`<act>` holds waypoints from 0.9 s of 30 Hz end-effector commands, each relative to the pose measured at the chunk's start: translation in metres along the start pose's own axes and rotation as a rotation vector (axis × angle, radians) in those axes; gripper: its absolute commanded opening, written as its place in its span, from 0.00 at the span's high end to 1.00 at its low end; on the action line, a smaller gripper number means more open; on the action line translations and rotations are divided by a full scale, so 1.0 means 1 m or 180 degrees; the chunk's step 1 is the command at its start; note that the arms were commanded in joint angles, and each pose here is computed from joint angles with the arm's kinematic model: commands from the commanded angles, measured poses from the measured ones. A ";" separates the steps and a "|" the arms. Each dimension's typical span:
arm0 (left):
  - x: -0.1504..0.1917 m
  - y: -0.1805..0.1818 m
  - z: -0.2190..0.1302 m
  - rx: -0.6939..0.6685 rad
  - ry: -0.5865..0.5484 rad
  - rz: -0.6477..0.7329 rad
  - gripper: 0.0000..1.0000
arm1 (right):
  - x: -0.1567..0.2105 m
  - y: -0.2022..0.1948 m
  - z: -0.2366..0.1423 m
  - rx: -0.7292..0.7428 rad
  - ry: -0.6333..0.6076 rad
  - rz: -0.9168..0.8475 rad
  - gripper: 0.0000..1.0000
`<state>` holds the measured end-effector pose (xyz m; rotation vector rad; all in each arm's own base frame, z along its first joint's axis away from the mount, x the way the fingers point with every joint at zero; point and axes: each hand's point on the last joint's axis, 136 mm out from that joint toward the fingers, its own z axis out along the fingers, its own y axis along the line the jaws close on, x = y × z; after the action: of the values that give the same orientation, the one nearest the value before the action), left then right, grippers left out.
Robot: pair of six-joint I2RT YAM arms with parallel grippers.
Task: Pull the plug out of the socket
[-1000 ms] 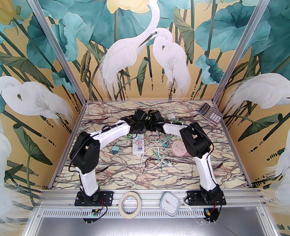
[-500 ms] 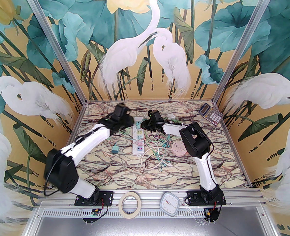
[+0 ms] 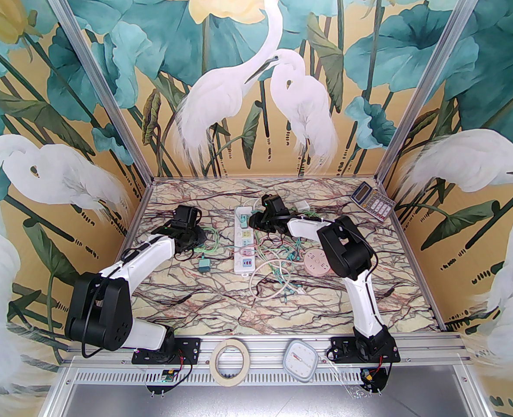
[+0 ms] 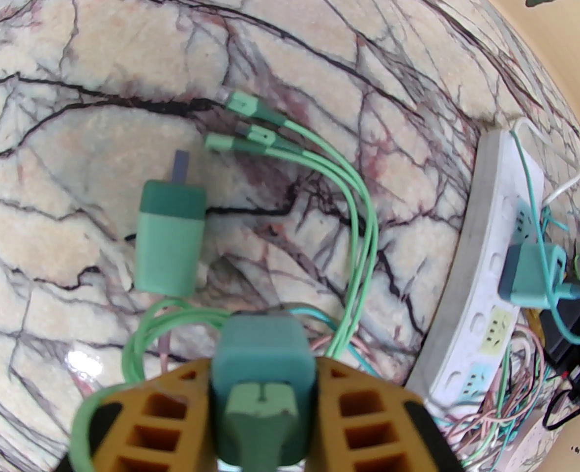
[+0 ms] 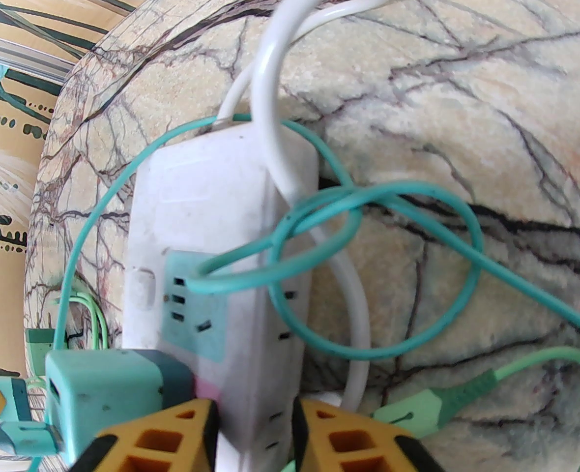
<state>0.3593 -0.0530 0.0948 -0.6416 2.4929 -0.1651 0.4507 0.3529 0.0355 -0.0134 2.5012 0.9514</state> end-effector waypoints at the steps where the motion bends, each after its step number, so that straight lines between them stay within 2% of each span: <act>1: -0.014 -0.024 0.006 0.0239 -0.0010 0.0048 0.92 | 0.054 -0.031 0.004 0.0317 0.0453 0.0055 0.60; 7: -0.030 -0.044 0.035 0.0236 0.0037 0.0186 0.94 | 0.042 -0.021 -0.009 0.0228 0.0217 -0.0045 0.47; 10: -0.032 -0.049 0.053 0.0196 0.0124 0.0213 0.95 | 0.038 -0.020 -0.016 0.0237 0.0099 -0.0081 0.43; 14: -0.035 -0.057 0.059 0.0232 0.0170 0.0171 0.92 | 0.032 -0.021 -0.024 0.0271 -0.0008 -0.0101 0.37; 17: -0.037 -0.063 0.054 0.0331 0.0172 0.0118 0.79 | 0.030 -0.023 -0.027 0.0290 -0.0053 -0.0100 0.34; 19: -0.038 -0.066 0.045 0.0403 0.0153 0.0092 0.55 | 0.029 -0.023 -0.027 0.0281 -0.0064 -0.0092 0.32; 20: -0.038 -0.067 0.041 0.0435 0.0143 0.0084 0.50 | 0.028 -0.023 -0.028 0.0276 -0.0076 -0.0091 0.32; 25: -0.034 -0.087 0.013 0.0636 0.0033 0.0242 0.33 | 0.021 -0.024 -0.036 0.0254 -0.0215 -0.0082 0.34; 27: -0.029 -0.099 0.004 0.0683 -0.0011 0.0386 0.33 | 0.019 -0.025 -0.038 0.0239 -0.0241 -0.0065 0.35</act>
<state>0.4289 -0.1039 0.1079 -0.5037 2.4893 -0.3343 0.4242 0.3266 0.0390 -0.0162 2.4459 0.8756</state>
